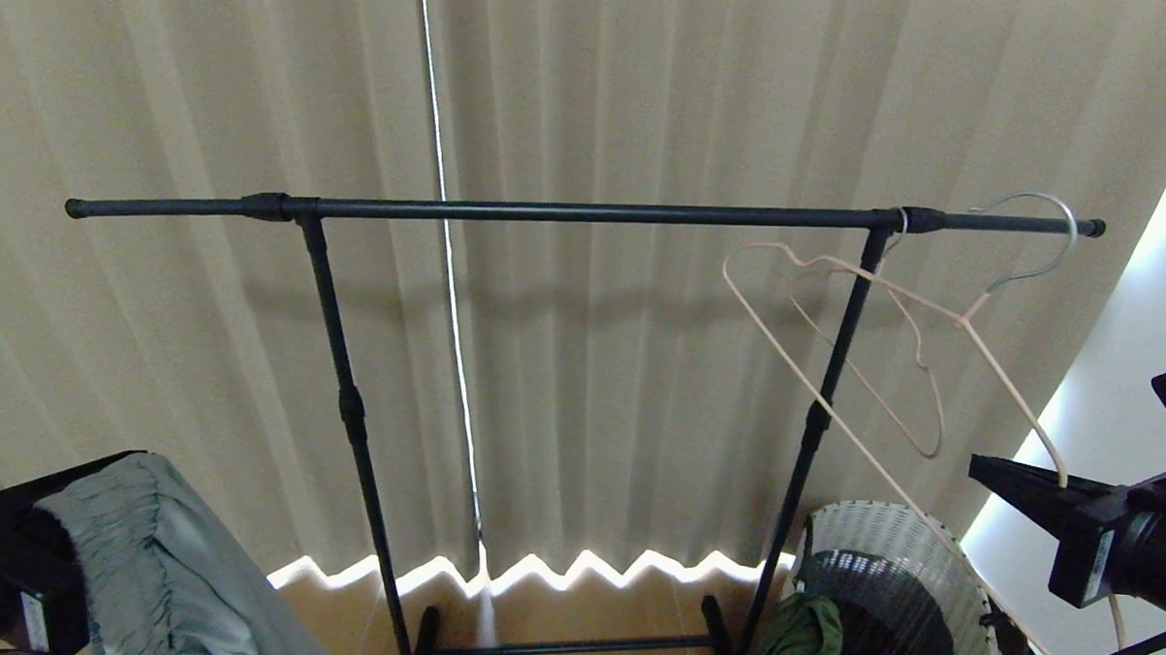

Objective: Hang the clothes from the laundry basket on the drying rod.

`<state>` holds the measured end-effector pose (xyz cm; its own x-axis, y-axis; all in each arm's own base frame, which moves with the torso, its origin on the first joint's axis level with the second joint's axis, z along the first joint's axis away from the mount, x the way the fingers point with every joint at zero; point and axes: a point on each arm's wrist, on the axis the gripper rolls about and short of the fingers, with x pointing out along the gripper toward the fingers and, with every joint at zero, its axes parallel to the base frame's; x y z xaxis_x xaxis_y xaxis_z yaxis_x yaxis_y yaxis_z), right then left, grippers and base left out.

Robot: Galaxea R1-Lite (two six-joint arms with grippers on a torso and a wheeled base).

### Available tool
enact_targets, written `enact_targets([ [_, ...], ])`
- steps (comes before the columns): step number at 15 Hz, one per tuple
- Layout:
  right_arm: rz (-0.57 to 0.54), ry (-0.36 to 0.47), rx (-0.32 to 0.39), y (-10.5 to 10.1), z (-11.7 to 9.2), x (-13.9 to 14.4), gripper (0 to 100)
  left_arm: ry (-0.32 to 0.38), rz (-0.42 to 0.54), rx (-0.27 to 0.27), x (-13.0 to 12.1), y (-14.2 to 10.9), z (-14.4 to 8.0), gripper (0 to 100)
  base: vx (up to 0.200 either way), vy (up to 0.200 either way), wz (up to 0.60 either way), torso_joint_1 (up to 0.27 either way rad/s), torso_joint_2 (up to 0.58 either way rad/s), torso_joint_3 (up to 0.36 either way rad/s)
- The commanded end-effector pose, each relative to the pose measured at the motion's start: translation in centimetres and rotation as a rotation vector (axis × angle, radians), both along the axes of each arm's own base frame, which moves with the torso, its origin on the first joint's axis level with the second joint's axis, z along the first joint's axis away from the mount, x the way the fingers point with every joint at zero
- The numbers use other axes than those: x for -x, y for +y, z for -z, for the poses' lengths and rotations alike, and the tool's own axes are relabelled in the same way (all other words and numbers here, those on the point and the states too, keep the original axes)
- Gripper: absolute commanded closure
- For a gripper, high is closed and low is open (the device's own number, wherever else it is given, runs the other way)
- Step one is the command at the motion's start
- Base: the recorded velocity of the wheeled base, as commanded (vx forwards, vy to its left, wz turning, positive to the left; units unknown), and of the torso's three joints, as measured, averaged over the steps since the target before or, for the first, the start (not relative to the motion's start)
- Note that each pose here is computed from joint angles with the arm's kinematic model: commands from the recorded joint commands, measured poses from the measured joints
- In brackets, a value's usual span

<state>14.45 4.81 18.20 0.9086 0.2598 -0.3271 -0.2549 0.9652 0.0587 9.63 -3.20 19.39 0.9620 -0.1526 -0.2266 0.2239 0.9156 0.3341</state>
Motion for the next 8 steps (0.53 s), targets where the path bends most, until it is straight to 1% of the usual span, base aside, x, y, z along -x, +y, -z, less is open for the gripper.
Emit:
enact_targets([
  [1, -0.043, 0.022, 0.01, 0.9, 0.4, -0.3, 100, 0.007, 0.003, -0.01, -0.1, 0.0, 0.2, 100, 0.0, 0.0, 0.0, 0.0, 0.0, 0.0],
  [3, -0.084, 0.037, 0.012, 1.8, 0.6, -0.7, 100, 0.003, 0.007, -0.026, -0.1, 0.0, 0.1, 100, 0.0, 0.0, 0.0, 0.0, 0.0, 0.0],
  [5, -0.123, 0.052, 0.013, 2.7, 0.7, -0.9, 100, 0.0, 0.008, -0.028, -0.1, -0.1, 0.0, 100, 0.0, 0.0, 0.0, 0.0, 0.0, 0.0],
  [7, -0.182, 0.067, -0.01, 3.9, 0.8, -0.6, 100, 0.019, 0.003, -0.033, -1.3, -0.5, -0.4, 100, 0.0, 0.0, 0.0, 0.0, 0.0, 0.0],
  [8, -0.219, 0.072, -0.034, 4.7, 0.5, -0.3, 100, 0.017, 0.001, -0.034, -2.1, -0.8, -1.1, 100, 0.0, 0.0, 0.0, 0.0, 0.0, 0.0],
])
